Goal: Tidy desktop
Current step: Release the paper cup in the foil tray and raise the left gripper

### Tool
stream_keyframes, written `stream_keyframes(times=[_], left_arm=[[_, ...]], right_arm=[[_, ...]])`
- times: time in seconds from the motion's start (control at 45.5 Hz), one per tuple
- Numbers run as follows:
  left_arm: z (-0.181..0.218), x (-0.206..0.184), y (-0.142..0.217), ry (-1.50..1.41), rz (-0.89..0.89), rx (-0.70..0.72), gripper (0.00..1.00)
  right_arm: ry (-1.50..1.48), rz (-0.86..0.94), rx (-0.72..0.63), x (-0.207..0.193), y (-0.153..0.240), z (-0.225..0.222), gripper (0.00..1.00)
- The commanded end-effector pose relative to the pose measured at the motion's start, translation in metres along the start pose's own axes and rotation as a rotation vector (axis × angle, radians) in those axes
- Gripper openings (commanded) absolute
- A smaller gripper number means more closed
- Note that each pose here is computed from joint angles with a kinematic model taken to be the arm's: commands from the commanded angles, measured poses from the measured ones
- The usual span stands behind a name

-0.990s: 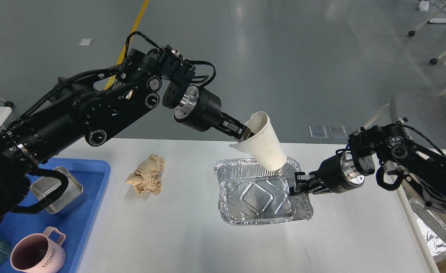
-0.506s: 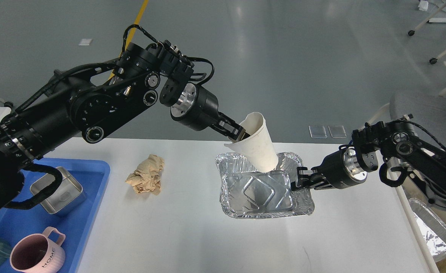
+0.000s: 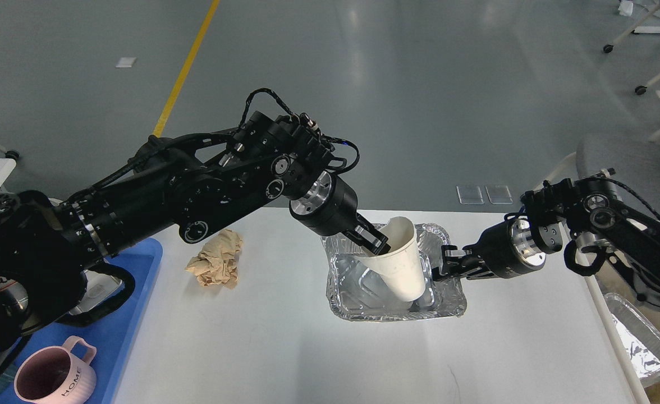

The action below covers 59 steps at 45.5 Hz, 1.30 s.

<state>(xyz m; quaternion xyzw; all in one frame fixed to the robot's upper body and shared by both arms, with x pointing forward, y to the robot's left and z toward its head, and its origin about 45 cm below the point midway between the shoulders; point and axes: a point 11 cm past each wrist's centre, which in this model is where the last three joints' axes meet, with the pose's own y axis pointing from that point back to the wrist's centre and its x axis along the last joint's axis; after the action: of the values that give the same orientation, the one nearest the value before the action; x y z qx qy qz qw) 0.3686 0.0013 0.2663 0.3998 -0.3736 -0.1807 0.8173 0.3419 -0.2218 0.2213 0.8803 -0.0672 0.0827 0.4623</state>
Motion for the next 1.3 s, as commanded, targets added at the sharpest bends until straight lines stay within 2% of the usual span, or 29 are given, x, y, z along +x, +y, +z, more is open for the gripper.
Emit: stream_keyframes(times=[0.0, 0.088, 0.132, 0.286, 0.418, 0.484, 0.66, 1.276], left_arm=[[-0.001, 0.002, -0.002, 0.006, 0.012, 0.003, 0.00], [0.005, 0.006, -0.007, -0.006, 0.039, -0.010, 0.01], [0.005, 0.007, -0.007, -0.004, 0.048, -0.012, 0.06], [0.011, 0.015, -0.012, -0.012, 0.104, -0.013, 0.47], [0.015, 0.024, -0.011, 0.028, 0.207, -0.069, 0.82], [0.015, 0.027, -0.010, 0.043, 0.236, -0.085, 0.91], [0.011, 0.028, -0.004, 0.071, 0.250, -0.100, 0.96], [-0.001, 0.016, -0.002, 0.110, 0.200, -0.086, 0.97]], right_arm=[[-0.001, 0.003, 0.003, 0.000, 0.001, 0.000, 0.00], [-0.001, 0.003, 0.003, 0.000, 0.001, 0.000, 0.00], [-0.001, 0.003, 0.003, 0.000, 0.001, 0.000, 0.00], [-0.003, 0.004, 0.002, 0.000, 0.001, 0.001, 0.00], [-0.003, 0.003, 0.003, 0.000, 0.001, 0.000, 0.00], [-0.004, 0.003, 0.003, 0.000, 0.001, 0.001, 0.00], [-0.004, 0.006, 0.001, 0.001, 0.001, 0.001, 0.00], [-0.010, 0.015, -0.005, 0.003, 0.005, 0.004, 0.00]])
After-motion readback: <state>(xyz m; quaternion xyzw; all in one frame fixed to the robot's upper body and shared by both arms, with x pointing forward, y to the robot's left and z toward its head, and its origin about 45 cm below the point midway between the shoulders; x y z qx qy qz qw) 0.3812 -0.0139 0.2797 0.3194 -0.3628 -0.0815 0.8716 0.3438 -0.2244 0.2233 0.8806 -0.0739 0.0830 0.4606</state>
